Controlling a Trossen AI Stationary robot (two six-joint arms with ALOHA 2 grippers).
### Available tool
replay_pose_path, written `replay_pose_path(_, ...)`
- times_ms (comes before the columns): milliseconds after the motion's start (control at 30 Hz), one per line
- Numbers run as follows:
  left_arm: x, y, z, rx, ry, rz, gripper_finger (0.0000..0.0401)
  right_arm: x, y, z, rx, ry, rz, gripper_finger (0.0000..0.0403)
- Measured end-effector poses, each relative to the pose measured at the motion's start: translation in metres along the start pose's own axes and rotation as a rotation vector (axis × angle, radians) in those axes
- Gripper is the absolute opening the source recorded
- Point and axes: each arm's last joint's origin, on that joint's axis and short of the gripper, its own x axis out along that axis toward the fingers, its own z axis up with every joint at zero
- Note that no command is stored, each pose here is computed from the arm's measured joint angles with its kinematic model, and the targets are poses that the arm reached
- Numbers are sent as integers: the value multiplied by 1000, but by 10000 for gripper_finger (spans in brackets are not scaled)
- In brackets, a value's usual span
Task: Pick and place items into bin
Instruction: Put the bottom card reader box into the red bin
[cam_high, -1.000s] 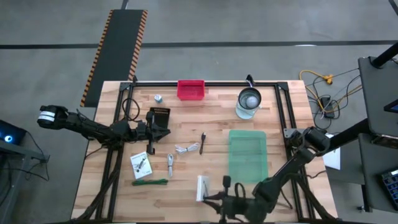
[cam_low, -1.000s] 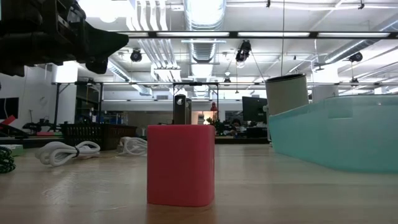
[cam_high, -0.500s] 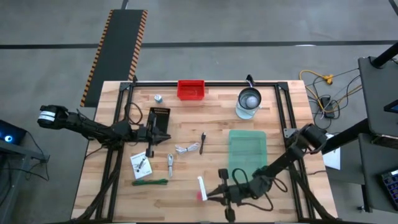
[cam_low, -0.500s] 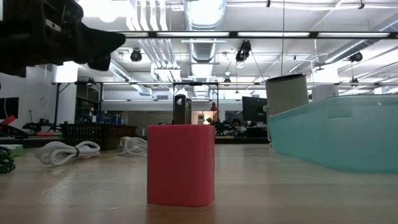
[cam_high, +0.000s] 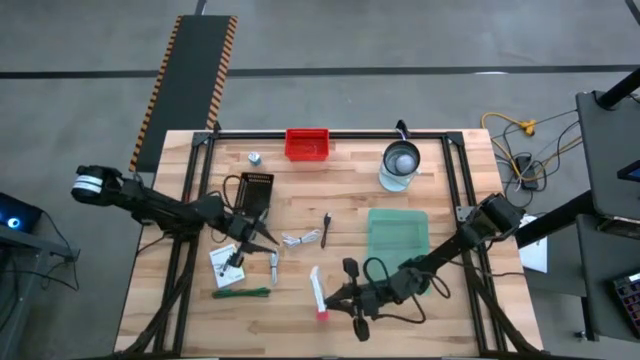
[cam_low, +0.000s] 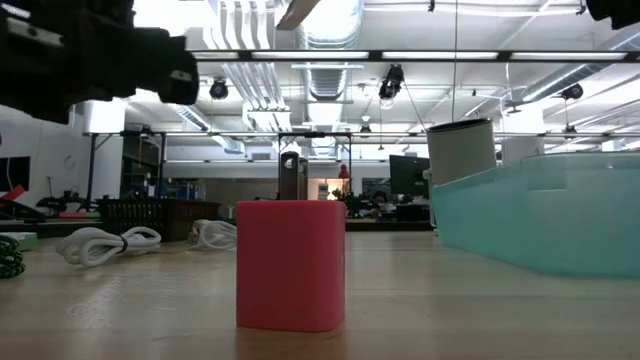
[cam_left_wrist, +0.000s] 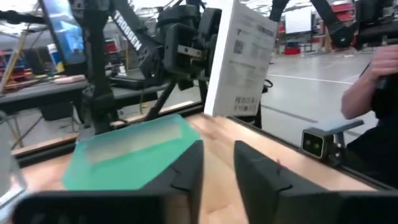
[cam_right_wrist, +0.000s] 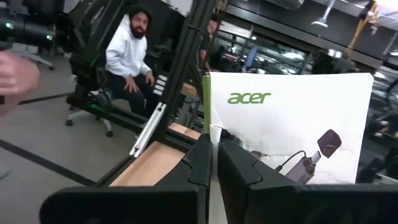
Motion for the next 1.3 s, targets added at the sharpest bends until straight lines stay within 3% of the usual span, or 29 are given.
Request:
replay_pose_path(200,32,7,11,3,-28,-137,199,-1,-2,-4,-33,10,3,8)
replay_pose_path(333,54,9,18,7,-54,-264,240,0,-3,-4,-36,7,11,8)
replay_pose_path(533,82,18,18,5,-51,-271,246,1,-3,-4,3,-32,112,8)
replay_pose_path(767,112,27,12,-2,-41,-283,246,1,-4,-5,16,-29,113,8)
replay_pose_path(1300,152,29,12,15,-93,-480,246,3,-11,-11,40,6,97,8)
